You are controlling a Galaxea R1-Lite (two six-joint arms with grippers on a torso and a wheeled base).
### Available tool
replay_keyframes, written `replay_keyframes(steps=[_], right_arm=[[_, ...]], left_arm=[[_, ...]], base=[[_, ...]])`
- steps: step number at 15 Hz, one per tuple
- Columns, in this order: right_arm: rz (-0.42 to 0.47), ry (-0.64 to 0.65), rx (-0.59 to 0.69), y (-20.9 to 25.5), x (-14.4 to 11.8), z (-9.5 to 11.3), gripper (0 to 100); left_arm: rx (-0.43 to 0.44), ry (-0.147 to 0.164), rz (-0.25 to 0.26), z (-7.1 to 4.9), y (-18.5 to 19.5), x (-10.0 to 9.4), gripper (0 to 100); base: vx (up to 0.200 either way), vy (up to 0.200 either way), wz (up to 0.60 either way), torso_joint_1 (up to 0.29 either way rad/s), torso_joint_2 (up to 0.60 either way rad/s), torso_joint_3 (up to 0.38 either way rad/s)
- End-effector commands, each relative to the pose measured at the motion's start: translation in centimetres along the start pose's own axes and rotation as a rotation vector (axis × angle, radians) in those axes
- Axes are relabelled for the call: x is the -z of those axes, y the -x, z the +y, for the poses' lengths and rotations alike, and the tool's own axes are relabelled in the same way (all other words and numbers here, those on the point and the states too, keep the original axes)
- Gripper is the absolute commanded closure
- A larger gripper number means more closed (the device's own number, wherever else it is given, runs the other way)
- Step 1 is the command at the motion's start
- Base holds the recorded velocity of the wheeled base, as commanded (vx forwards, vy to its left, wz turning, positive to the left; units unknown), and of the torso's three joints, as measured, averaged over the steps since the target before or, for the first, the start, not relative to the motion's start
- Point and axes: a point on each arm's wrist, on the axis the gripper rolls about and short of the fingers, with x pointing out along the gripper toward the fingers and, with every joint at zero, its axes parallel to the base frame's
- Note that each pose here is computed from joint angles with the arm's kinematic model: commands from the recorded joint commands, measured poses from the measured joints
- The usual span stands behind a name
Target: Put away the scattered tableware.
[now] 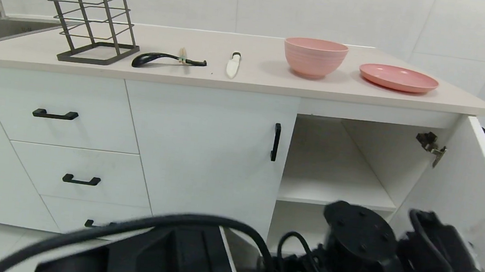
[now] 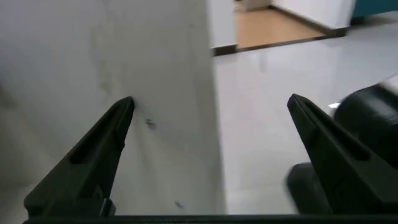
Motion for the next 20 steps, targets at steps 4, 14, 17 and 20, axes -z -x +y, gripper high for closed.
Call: replay_keyframes(steps=[4,14,17,20], right_arm=[[-0.013,0.021,0.021,0.1,-0.5,-0.1,0],[0.054,-0.086,-0.026,1.5,1.9,2.2,0],[0.075,-0.11,-0.035,3.3,2.6,4.3,0],[0.11,-0.174,-0.079,5.6,3.8,6.9,0]], left_arm=[[-0.075,0.007,-0.02,2.6,1.8,0.2,0],[-0.46,-0.167,-0.089,-0.5,27.2,-17.6,0],[-0.6,-0.235,-0.097,-4.9,33.6,-19.3,0],[-0.736,-0.305,-0.094,-8.1,37.3,-19.9,0]], base=[[0.0,0.0,0.0,0.0,0.0,0.0],[0.0,0.0,0.0,0.0,0.0,0.0],[0.0,0.0,0.0,0.0,0.0,0.0],[0.0,0.0,0.0,0.0,0.0,0.0]])
